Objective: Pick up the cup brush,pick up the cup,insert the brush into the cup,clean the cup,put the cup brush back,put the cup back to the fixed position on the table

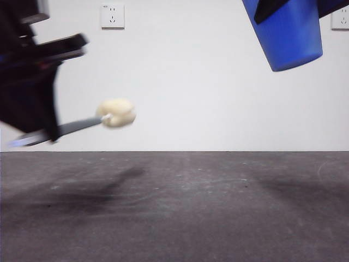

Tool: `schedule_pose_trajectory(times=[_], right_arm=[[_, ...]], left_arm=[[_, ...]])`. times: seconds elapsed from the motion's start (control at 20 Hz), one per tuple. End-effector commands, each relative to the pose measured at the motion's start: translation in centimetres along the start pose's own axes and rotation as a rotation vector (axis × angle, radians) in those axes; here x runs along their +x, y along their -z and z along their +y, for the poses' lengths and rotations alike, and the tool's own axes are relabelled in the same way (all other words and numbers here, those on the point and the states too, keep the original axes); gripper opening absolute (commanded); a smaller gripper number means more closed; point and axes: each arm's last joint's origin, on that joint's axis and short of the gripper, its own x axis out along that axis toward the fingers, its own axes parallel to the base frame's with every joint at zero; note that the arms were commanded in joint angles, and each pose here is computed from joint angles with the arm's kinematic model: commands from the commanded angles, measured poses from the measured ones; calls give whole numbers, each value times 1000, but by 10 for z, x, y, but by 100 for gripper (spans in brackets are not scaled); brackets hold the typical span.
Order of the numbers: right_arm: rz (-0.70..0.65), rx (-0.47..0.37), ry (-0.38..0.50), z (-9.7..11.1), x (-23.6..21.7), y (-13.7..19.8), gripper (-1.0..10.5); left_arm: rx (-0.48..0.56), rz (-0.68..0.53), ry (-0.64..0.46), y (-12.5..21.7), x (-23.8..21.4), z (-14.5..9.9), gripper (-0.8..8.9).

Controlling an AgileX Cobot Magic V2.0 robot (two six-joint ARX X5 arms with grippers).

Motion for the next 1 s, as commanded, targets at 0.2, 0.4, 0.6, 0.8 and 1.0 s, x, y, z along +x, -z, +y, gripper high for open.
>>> schedule_pose_trajectory(times=[0.2,0.4,0.6,0.8,1.0], right_arm=[[-5,62,-75,2,-1,-1,-17],[-4,65,-76,2,-1,-1,-17],[-3,69,-88,2,-1,-1,-17],[3,87,-102,2,-1,-1,-17],[23,97,-100,2,-1,1,-17]], left_arm=[[-106,20,34,-8,37,-1,-8],[-111,35,28,-7,60,-4,-8],[-109,67,30,-3,81,-6,-8],[-107,97,11,2,96,-6,-8],[-101,126,-7,7,105,-5,-8]])
